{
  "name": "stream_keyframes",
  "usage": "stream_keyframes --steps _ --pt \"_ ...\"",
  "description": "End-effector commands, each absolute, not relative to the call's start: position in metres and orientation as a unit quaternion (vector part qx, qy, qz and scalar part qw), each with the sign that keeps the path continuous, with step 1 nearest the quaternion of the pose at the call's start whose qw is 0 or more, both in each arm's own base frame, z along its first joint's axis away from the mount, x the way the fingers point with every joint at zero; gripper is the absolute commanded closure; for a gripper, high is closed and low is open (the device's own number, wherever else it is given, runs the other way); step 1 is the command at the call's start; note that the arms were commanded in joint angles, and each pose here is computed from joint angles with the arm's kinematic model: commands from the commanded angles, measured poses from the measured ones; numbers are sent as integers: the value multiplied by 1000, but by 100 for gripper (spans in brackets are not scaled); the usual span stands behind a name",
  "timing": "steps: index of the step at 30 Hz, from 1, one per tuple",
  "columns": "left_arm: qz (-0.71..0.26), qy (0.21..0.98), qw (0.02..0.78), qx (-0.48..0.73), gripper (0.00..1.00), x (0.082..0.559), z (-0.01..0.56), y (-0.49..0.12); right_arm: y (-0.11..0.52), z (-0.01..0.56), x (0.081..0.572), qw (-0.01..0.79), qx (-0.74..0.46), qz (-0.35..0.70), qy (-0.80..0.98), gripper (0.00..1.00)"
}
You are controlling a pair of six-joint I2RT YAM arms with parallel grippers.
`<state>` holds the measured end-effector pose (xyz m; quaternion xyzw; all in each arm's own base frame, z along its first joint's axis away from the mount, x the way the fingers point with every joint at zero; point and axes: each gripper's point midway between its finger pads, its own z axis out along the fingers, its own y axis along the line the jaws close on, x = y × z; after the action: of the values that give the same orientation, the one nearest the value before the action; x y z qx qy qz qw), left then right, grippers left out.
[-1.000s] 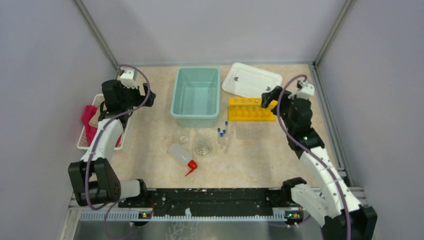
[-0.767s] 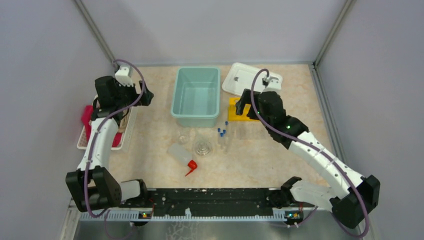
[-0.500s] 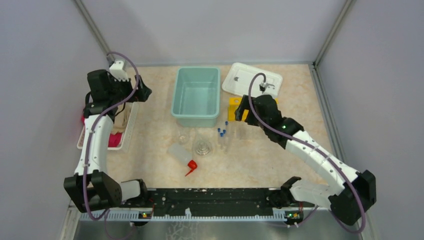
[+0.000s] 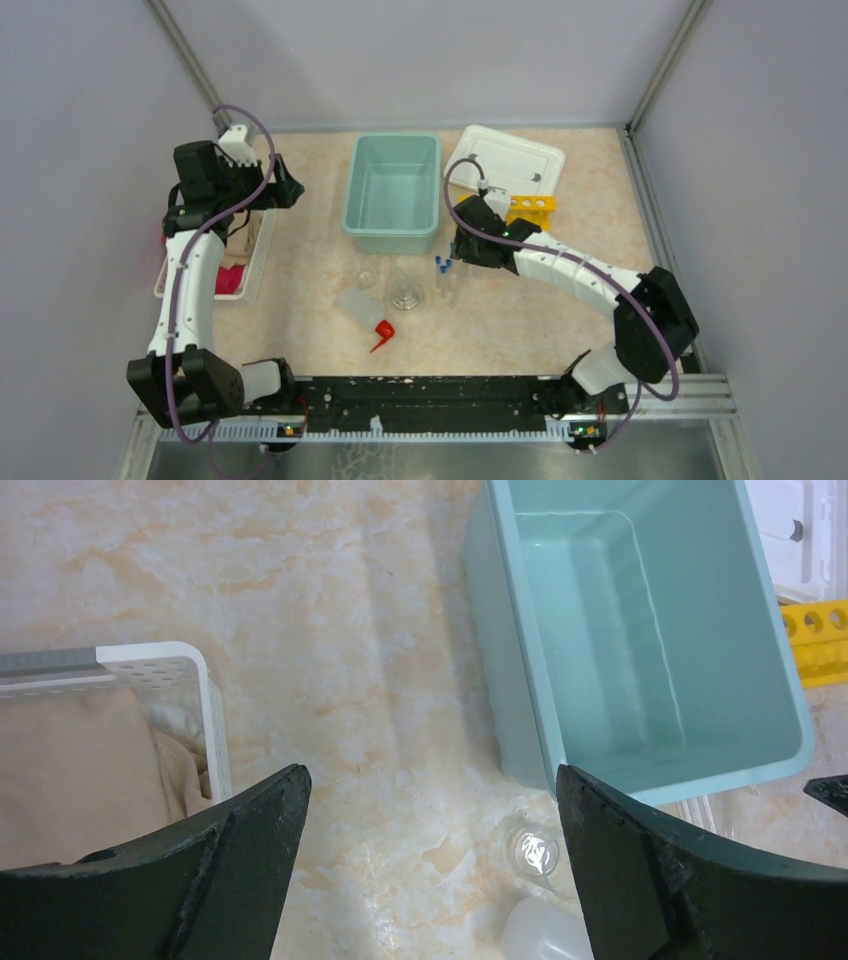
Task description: Organize the chemistry lab equipment
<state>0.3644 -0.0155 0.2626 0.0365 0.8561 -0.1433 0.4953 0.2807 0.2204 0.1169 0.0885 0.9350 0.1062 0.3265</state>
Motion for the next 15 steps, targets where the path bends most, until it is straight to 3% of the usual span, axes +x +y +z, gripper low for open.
stream_keyframes --steps 1,8,15 --pt "-139 849 508 38 1 354 272 -15 234 126 301 345 126 99 925 51" --pt "-149 847 508 41 1 351 269 -18 240 97 317 328 148 57 931 63" --pt "-150 847 508 46 1 349 268 -20 242 78 325 323 161 36 932 67"
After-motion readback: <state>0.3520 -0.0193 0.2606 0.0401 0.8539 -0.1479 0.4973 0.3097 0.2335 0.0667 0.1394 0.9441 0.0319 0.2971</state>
